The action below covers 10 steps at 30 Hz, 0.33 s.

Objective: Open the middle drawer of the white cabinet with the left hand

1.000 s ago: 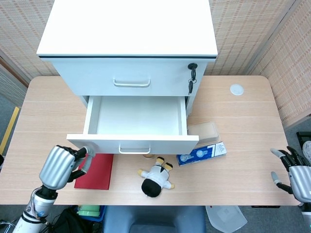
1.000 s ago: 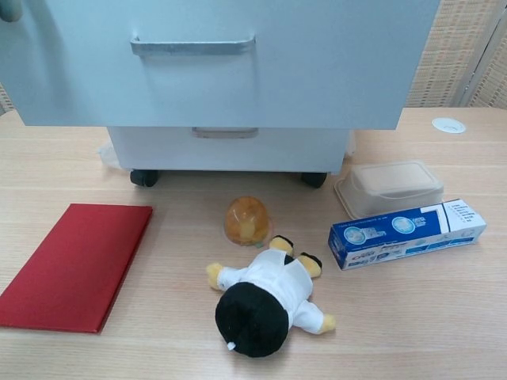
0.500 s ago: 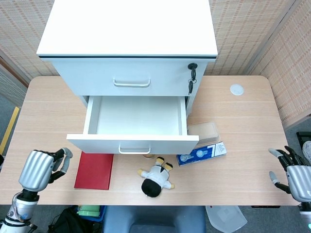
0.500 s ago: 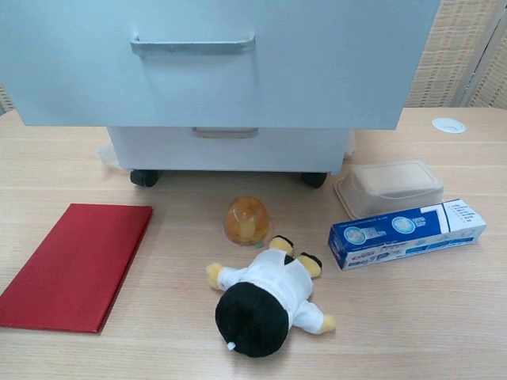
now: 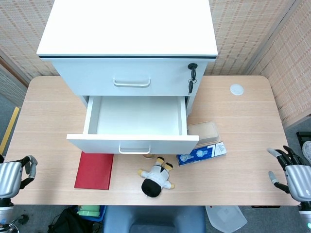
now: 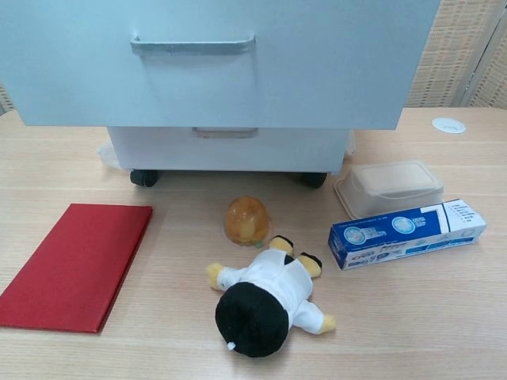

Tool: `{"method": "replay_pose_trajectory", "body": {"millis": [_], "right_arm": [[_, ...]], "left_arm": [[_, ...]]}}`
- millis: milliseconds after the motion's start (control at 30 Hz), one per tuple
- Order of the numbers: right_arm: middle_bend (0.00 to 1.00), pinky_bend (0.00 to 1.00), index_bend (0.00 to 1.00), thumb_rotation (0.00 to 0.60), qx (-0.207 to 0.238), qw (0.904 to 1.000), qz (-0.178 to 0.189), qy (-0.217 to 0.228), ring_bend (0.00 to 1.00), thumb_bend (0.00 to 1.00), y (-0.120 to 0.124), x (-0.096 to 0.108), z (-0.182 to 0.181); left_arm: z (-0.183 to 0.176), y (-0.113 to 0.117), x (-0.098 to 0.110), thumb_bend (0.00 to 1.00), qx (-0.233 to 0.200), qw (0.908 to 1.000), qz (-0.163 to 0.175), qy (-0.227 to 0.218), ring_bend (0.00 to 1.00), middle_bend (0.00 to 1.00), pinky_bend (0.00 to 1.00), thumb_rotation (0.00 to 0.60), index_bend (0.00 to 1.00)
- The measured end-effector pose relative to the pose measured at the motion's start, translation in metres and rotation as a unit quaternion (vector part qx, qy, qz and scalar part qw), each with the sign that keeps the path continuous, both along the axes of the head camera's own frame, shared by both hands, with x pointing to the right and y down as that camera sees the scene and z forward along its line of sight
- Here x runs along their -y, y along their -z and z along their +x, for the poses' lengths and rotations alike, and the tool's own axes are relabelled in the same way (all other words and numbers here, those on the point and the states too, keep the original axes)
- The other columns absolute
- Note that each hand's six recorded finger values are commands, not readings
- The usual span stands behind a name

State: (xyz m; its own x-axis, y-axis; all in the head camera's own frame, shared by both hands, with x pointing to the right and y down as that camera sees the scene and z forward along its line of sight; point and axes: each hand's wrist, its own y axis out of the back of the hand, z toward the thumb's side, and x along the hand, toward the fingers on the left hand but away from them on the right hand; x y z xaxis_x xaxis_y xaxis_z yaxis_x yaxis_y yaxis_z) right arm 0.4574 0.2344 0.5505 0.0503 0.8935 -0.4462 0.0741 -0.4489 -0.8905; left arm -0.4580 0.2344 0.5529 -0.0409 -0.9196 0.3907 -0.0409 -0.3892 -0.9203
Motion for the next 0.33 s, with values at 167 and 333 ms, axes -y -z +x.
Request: {"method": "replay_pose_trajectory", "body": {"millis": [167,333], "right_arm": [[0.22,0.21,0.18,0.600,-0.002,1.0000,0.009,0.003,0.18,0.33,0.005,0.002,-0.001],[0.22,0.21,0.18,0.600,-0.008,0.9998,0.016,-0.001,0.18,0.33,0.010,0.001,0.003]], "left_arm": [[-0.007,-0.010,-0.013,0.55,0.020,0.9998,-0.004,-0.007,0.36,0.45,0.41,0.600,0.40],[-0.003,-0.015,-0.018,0.55,0.040,0.9987,-0.011,-0.029,0.36,0.45,0.40,0.600,0.40]]}}
